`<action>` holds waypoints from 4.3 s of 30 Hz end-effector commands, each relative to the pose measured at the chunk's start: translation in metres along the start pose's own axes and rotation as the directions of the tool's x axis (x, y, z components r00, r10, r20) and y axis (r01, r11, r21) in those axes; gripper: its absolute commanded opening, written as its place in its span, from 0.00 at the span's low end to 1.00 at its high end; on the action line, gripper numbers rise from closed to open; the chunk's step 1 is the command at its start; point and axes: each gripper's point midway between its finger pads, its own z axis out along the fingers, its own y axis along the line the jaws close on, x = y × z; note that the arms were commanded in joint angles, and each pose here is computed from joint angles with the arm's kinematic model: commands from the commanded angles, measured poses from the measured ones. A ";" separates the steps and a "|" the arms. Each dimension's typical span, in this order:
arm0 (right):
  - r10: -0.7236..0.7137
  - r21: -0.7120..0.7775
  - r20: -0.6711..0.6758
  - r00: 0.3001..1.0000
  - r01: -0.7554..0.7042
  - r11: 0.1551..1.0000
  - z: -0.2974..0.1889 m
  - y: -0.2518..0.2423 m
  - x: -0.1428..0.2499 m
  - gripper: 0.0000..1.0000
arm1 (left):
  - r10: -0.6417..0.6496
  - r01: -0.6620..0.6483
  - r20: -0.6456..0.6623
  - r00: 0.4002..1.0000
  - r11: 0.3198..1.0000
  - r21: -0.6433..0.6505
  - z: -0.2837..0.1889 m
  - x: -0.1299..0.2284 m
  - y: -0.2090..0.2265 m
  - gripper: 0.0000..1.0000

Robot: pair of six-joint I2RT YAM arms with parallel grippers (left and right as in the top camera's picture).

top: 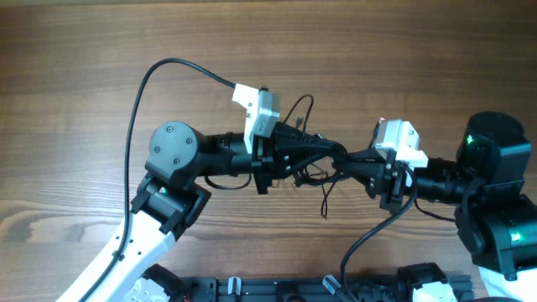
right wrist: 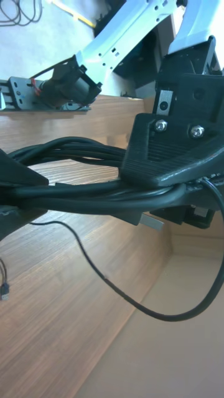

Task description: Untangle cables

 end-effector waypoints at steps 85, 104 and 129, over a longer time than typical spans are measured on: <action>0.269 0.495 -0.254 0.929 -0.114 0.861 -0.016 -0.093 0.073 0.74 | 0.104 -0.229 -0.346 0.932 0.910 -0.344 -0.023 0.088 0.049 0.04; -0.204 0.482 -0.130 0.970 0.241 0.842 -0.039 -0.062 -0.013 0.98 | 0.393 -0.558 -0.478 0.786 0.783 -0.274 -0.055 0.084 0.023 0.04; -0.235 0.141 -0.136 0.963 0.253 0.957 -0.017 -0.002 0.020 0.94 | 0.644 -0.847 -0.560 0.522 0.471 -0.247 -0.034 0.053 0.054 0.04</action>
